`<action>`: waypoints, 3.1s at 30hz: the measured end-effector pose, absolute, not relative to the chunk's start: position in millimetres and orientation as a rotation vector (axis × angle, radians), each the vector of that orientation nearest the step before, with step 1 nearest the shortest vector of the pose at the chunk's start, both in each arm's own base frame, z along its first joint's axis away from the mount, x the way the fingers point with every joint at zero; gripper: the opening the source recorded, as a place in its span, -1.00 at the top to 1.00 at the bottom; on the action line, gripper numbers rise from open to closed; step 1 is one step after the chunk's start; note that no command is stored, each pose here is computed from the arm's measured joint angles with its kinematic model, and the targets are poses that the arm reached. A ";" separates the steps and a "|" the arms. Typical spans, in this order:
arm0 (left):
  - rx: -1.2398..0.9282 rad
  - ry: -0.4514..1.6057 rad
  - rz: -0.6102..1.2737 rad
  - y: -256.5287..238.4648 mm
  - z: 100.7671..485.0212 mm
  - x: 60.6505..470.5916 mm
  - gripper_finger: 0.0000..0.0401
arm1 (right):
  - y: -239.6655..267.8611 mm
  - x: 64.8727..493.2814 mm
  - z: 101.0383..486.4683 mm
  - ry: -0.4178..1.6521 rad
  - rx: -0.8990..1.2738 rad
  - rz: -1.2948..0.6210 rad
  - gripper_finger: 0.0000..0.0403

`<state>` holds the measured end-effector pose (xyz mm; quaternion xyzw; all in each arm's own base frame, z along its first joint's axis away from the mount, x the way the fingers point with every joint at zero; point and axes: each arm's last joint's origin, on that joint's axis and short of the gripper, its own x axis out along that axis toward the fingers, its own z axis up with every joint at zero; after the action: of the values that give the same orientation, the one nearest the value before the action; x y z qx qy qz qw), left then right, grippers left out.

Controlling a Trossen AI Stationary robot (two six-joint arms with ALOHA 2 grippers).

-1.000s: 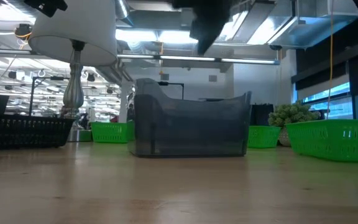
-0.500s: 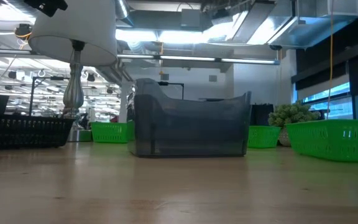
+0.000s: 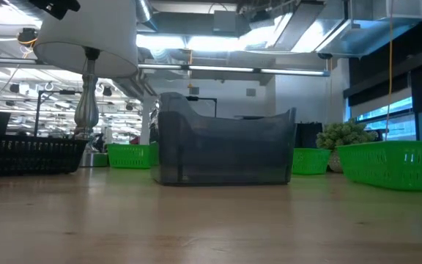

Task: Stack baskets by color
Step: Stack the right transparent black bin on top of the top transparent black bin

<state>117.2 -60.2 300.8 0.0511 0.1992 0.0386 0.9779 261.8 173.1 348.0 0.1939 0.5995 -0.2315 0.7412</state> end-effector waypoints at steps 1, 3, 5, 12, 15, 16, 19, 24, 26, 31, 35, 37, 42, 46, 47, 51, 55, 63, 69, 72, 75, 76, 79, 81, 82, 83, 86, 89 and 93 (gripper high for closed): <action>0.120 0.399 0.088 -59.9 300.9 117.3 1.00 | 171.1 256.1 341.9 1.328 0.460 -0.561 1.00; 0.159 0.395 0.104 -59.2 301.1 117.3 1.00 | 165.5 243.2 332.0 1.363 0.561 -0.652 1.00; 0.181 0.394 0.108 -59.0 301.2 117.3 1.00 | 159.3 230.8 324.7 1.410 0.651 -0.728 1.00; 0.173 0.382 0.117 -58.7 302.4 118.0 1.00 | 143.5 212.4 301.9 1.429 0.720 -0.769 0.92; 0.168 0.382 0.132 -57.0 302.6 118.9 1.00 | 138.4 213.9 296.2 1.435 0.707 -0.736 0.83; 0.167 0.382 0.137 -56.4 302.6 119.2 1.00 | 136.4 214.3 294.5 1.456 0.701 -0.729 0.79; 0.163 0.383 0.153 -54.5 302.6 120.1 1.00 | 132.9 215.9 291.0 1.515 0.689 -0.688 0.65; 0.157 0.386 0.165 -52.4 302.6 121.3 1.00 | 129.3 217.4 284.8 1.539 0.691 -0.689 0.37; 0.156 0.386 0.169 -51.7 302.6 121.5 1.00 | 128.9 216.0 279.8 1.571 0.678 -0.677 0.29; 0.159 0.387 0.170 -51.5 302.6 121.6 1.00 | 137.2 211.1 252.8 1.660 0.673 -0.572 0.21; 0.159 0.387 0.171 -51.4 302.6 121.6 1.00 | 139.5 205.6 232.7 1.681 0.625 -0.538 0.21; 0.159 0.387 0.170 -51.5 302.6 121.6 1.00 | 137.3 202.2 225.5 1.700 0.611 -0.559 0.21; 0.155 0.381 0.170 -51.6 303.2 121.9 1.00 | 135.7 197.8 210.3 1.739 0.612 -0.539 0.21; 0.147 0.370 0.170 -51.9 304.2 122.3 1.00 | 135.8 198.0 197.9 1.719 0.629 -0.505 0.21; 0.145 0.367 0.170 -52.0 304.6 122.5 1.00 | 135.5 197.5 194.0 1.714 0.632 -0.499 0.21; 0.137 0.355 0.169 -52.3 305.7 122.9 1.00 | 134.4 195.5 179.7 1.703 0.651 -0.474 0.29; 0.137 0.355 0.169 -52.3 305.7 122.9 1.00 | 134.5 199.2 175.4 1.675 0.681 -0.434 0.70; 0.137 0.355 0.170 -52.2 305.7 122.9 1.00 | 127.5 224.6 203.6 1.644 0.698 -0.257 0.97; 0.137 0.356 0.170 -52.3 305.7 123.0 1.00 | 104.9 251.8 254.7 1.524 0.608 -0.181 0.98; 0.132 0.355 0.171 -52.3 305.7 123.0 1.00 | 86.8 266.0 283.2 1.428 0.540 -0.149 0.99; 0.101 0.350 0.189 -51.9 305.7 122.9 1.00 | 68.2 283.3 307.0 1.342 0.412 -0.109 0.99; 0.091 0.349 0.195 -51.8 305.7 122.9 1.00 | 62.8 289.7 314.5 1.317 0.360 -0.086 0.99; 0.086 0.347 0.202 -51.6 305.7 122.8 1.00 | 47.6 310.2 331.6 1.265 0.165 -0.004 0.99; 0.087 0.347 0.206 -51.4 305.6 122.7 1.00 | 38.4 326.6 341.4 1.229 0.016 0.042 0.99; 0.087 0.347 0.207 -51.4 305.6 122.7 1.00 | 34.2 334.8 346.5 1.212 -0.053 0.063 0.99; 0.086 0.347 0.209 -51.4 305.6 122.8 1.00 | 30.0 342.3 351.4 1.197 -0.118 0.084 0.99; 0.058 0.344 0.214 -51.4 305.6 122.7 1.00 | 18.3 365.9 366.1 1.129 -0.274 0.118 1.00; 0.027 0.340 0.222 -51.1 305.6 122.8 1.00 | 8.8 385.1 376.2 1.085 -0.369 0.150 1.00; 0.010 0.338 0.224 -51.2 305.6 122.9 1.00 | -2.6 404.1 376.9 1.060 -0.425 0.168 1.00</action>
<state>122.9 -51.2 305.6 0.0050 0.1680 0.1114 0.9795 404.1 -2.6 376.9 -0.2009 0.5011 0.0794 0.8380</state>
